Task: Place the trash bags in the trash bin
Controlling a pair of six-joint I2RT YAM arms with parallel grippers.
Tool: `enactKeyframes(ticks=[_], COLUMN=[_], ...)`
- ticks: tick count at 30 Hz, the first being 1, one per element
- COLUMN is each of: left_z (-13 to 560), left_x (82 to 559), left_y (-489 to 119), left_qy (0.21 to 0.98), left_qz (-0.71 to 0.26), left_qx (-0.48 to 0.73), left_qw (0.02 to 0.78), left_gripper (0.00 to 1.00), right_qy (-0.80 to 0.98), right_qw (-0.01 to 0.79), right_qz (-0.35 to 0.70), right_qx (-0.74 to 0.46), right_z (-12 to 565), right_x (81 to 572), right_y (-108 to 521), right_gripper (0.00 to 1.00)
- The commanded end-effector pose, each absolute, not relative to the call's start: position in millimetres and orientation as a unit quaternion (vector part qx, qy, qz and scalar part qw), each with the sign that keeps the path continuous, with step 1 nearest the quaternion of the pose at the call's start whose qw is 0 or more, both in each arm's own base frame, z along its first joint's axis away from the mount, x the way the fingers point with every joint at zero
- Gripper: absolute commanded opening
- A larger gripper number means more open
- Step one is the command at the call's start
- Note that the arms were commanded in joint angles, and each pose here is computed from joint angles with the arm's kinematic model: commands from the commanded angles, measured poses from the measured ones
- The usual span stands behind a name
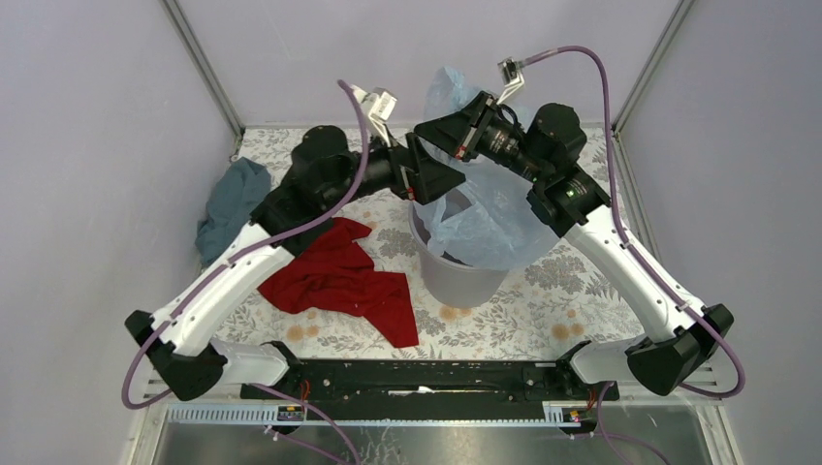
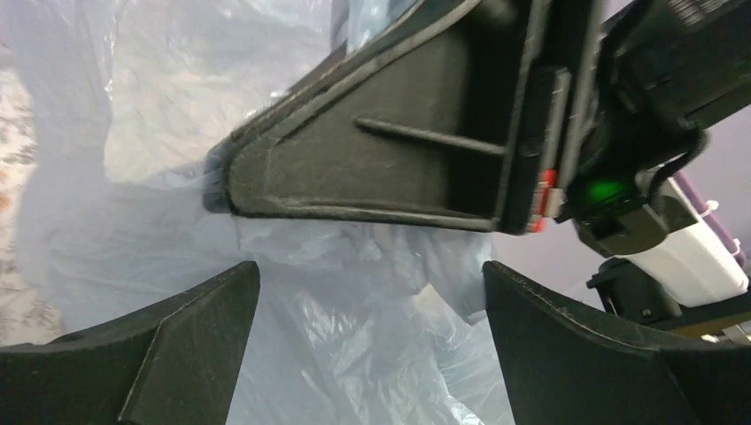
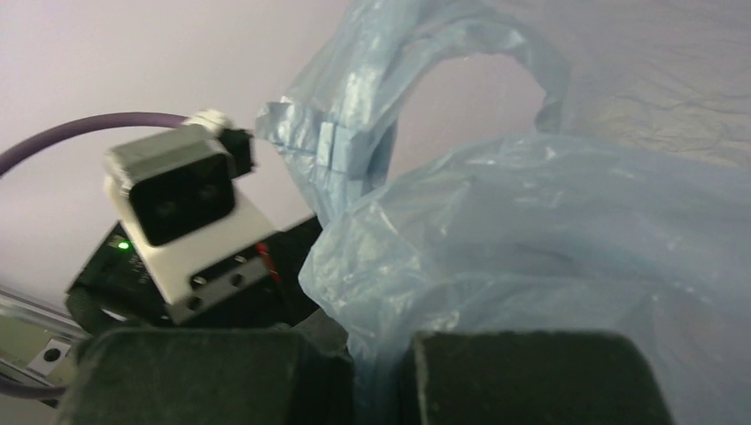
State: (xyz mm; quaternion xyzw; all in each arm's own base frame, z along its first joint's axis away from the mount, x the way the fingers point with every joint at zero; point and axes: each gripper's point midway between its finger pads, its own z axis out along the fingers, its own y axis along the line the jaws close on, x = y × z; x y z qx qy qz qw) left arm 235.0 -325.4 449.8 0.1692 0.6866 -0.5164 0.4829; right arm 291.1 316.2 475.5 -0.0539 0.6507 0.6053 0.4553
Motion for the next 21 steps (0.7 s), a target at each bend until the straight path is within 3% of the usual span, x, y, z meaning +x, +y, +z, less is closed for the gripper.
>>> enactKeyframes(ticks=[1,4,9,11,12,14,18,21], left_z=[483.1,478.2,479.5,477.6,475.9,471.7,456.5,448.0], left_x=[210.7,221.7,235.2,237.1,237.5,239.7,247.9,252.6], left_y=[-335.5,-337.9,-341.1,-342.4,-341.9,-337.1,-319.0,-307.2], left_qy=[0.627,0.637,0.643,0.645,0.647,0.652,0.670,0.681], left_qz=[-0.581,-0.573,-0.570,-0.570,-0.567,-0.558,-0.521,-0.499], left_qx=[0.204,0.183,0.155,0.153,0.152,0.143,0.111,0.091], left_qw=[0.479,0.482,0.487,0.485,0.486,0.493,0.517,0.529], left_gripper=[0.98,0.92,0.68,0.53,0.42,0.34,0.26,0.19], right_qy=[0.606,0.599,0.601,0.607,0.613,0.631,0.665,0.677], right_qw=[0.487,0.484,0.473,0.475,0.477,0.491,0.535,0.562], right_qz=[0.627,0.636,0.640,0.634,0.626,0.596,0.514,0.465], right_qx=[-0.053,-0.056,-0.069,-0.069,-0.071,-0.079,-0.087,-0.096], right_z=[515.5,517.1,512.4,507.4,503.3,494.9,477.9,472.2], right_x=[285.0,283.2,279.9,280.5,280.7,282.8,283.4,275.5], right_y=[314.1,320.9,330.8,330.1,328.8,323.2,297.1,274.1], right_gripper=[0.06,0.06,0.08,0.13,0.17,0.30,0.67,0.90])
